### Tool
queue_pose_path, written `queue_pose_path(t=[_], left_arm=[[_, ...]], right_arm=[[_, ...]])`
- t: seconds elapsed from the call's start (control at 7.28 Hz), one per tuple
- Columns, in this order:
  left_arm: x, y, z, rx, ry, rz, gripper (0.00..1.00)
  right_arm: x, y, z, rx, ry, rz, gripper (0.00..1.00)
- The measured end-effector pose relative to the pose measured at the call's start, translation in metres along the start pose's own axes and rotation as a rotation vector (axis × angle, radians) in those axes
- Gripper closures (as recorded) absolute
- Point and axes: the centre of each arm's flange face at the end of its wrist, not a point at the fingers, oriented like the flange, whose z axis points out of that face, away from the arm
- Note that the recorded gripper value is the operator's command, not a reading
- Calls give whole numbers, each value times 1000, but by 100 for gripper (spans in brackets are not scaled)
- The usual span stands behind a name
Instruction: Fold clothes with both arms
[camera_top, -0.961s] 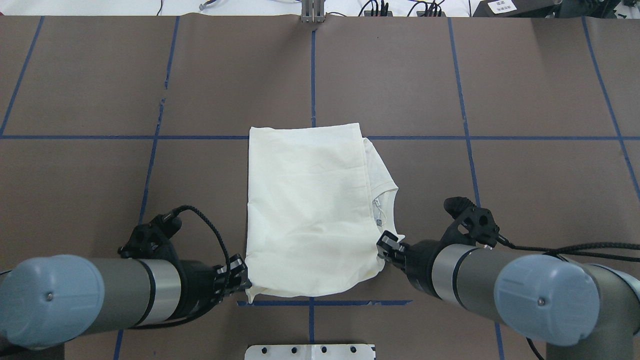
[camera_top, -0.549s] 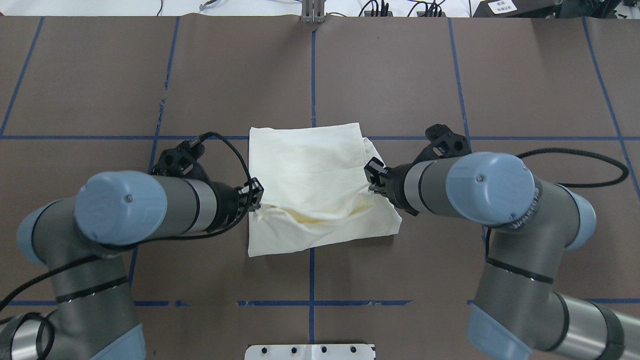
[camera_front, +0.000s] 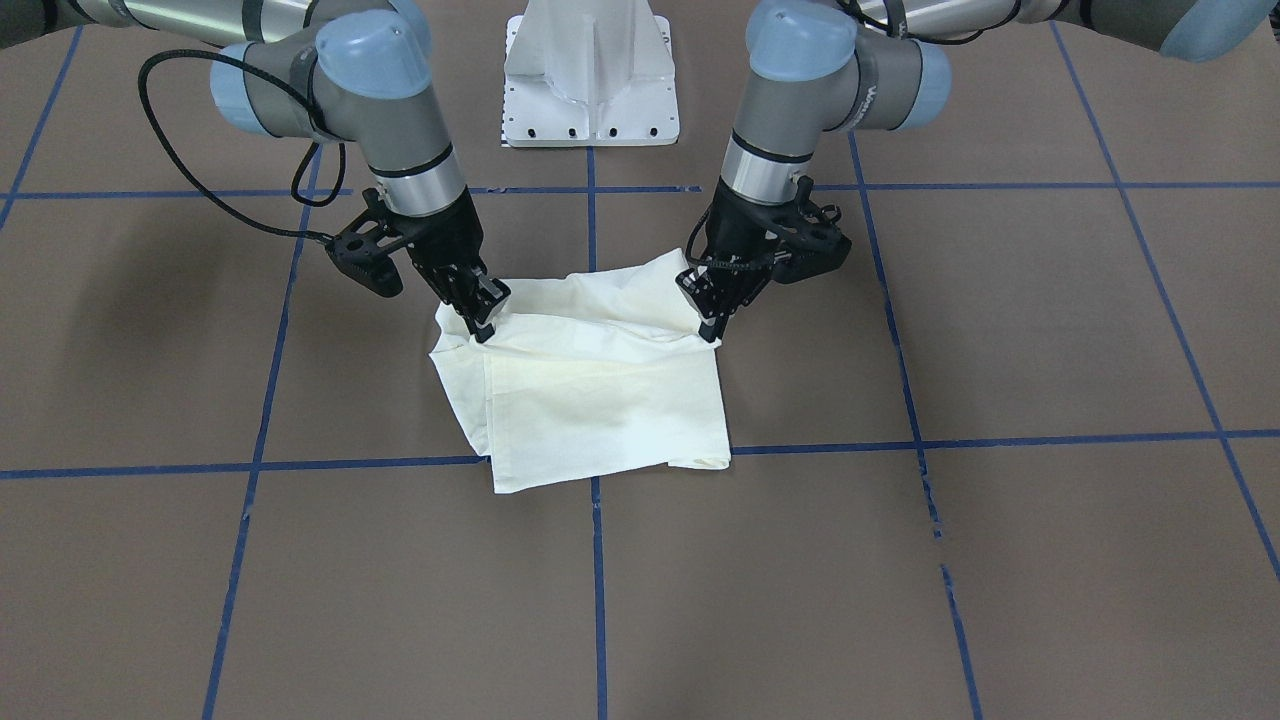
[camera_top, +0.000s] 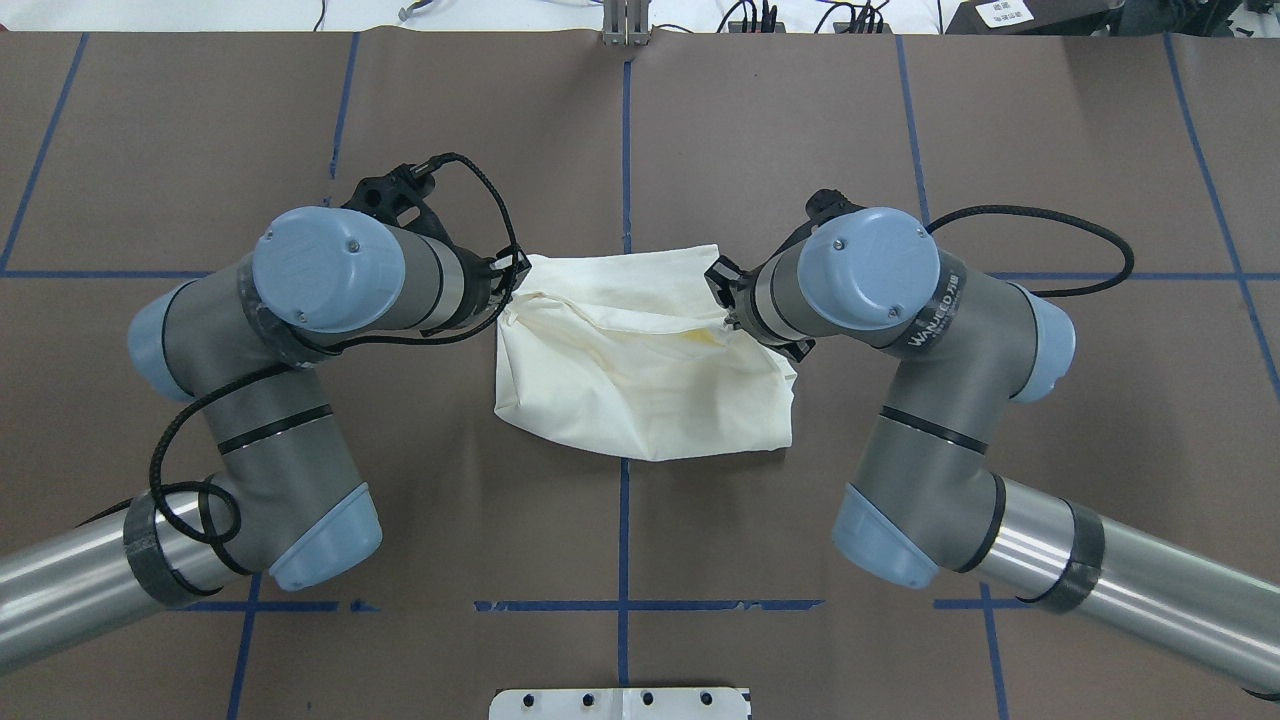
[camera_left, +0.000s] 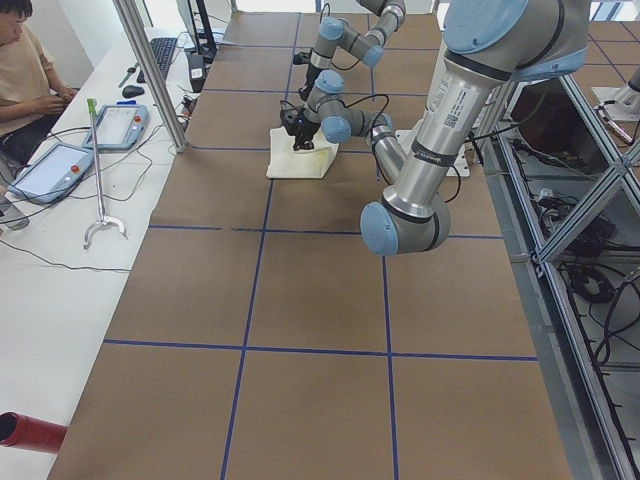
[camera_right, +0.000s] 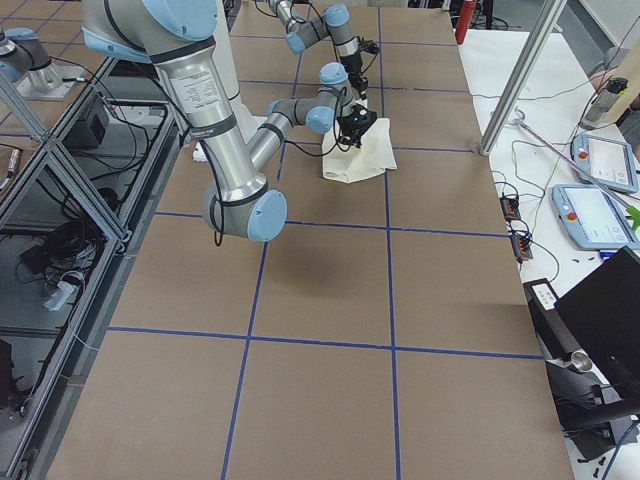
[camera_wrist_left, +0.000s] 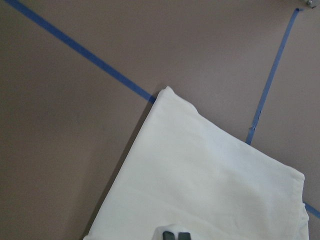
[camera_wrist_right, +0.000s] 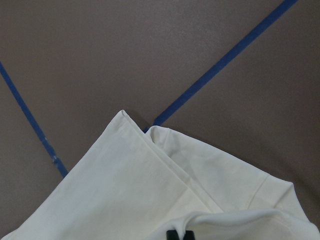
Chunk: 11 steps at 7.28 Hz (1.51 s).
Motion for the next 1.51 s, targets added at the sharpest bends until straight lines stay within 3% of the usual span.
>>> queue_pose_path(t=[0.27, 0.41, 0.69, 0.96, 1.24, 1.51], left_arm=[[4, -8, 31, 8, 12, 16, 95], [8, -11, 36, 12, 19, 29, 65], [18, -29, 17, 28, 82, 70, 64], [0, -35, -15, 4, 132, 108, 100], [-51, -42, -10, -8, 148, 182, 100], [-88, -45, 22, -18, 226, 226, 100]], right_arm=[[-6, -17, 30, -20, -8, 12, 100], [-6, -23, 37, -28, -10, 15, 100], [-5, -28, 44, -31, -5, 13, 100], [-5, -33, 44, -27, -5, 17, 100], [-6, -39, 42, -22, -7, 19, 100], [-8, -44, 41, -17, -10, 13, 100]])
